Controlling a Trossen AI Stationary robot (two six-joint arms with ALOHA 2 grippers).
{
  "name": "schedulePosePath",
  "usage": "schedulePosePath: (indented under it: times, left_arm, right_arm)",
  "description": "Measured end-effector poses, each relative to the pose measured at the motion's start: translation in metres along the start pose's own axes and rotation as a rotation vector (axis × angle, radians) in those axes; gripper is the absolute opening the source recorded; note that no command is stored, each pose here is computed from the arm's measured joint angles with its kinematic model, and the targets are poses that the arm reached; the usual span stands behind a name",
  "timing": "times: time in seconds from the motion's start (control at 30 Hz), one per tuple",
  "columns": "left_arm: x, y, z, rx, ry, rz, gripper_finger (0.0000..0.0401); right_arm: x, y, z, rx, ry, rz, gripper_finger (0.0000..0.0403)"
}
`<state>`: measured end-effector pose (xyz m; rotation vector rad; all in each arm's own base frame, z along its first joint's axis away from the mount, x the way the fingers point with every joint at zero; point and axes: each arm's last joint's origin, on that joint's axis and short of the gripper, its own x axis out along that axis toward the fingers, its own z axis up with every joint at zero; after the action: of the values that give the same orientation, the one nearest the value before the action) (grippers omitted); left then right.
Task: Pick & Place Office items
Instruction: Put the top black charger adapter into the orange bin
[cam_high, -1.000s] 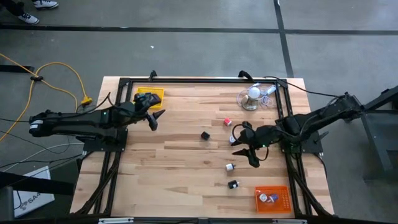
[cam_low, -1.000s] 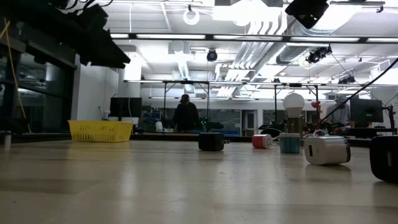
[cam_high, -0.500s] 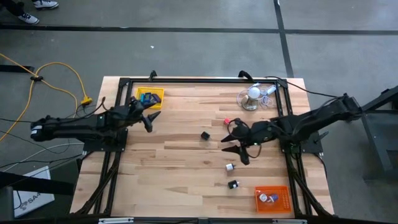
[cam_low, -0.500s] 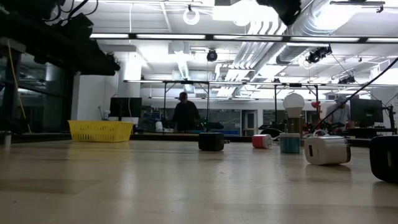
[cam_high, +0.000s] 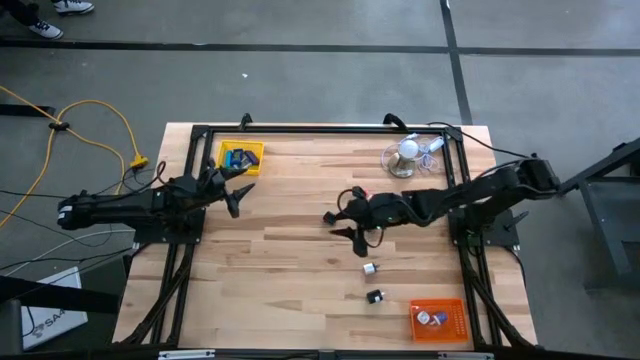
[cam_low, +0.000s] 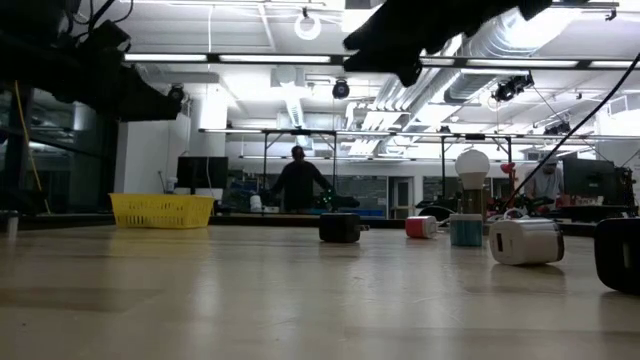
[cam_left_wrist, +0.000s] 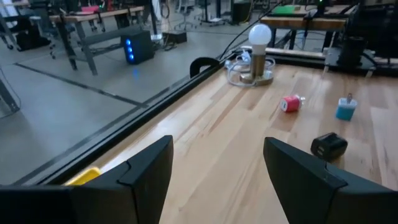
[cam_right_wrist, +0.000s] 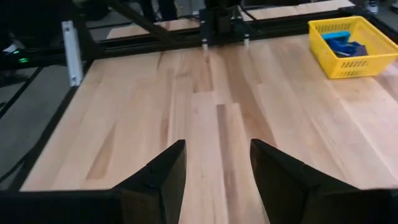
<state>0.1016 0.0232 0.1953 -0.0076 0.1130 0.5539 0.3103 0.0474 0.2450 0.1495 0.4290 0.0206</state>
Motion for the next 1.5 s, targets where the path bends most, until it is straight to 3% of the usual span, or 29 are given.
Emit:
schedulePosePath:
  times: [0.27, 0.63, 1.0, 1.2, 1.5]
  left_arm:
    - [-0.001, -0.001, -0.023, -0.007, -0.047, -0.033, 0.0243]
    - [-0.001, -0.001, -0.027, 0.005, -0.08, -0.027, 0.0243]
    - [-0.001, -0.001, -0.028, 0.024, -0.078, -0.026, 0.0243]
    - [-0.002, -0.001, -0.022, -0.007, -0.141, -0.025, 0.0243]
    - [-0.002, -0.001, -0.02, -0.017, -0.157, -0.024, 0.0243]
  right_arm:
    - [0.025, -0.015, -0.002, 0.024, -0.066, 0.06, 0.0165]
    - [0.051, -0.044, -0.018, 0.054, -0.038, -0.022, 0.0165]
    - [0.051, -0.059, -0.02, 0.045, -0.008, -0.066, 0.0165]
    - [0.051, -0.061, -0.02, 0.052, -0.005, -0.081, 0.0165]
    - [0.05, -0.065, -0.032, 0.074, 0.098, -0.205, 0.0165]
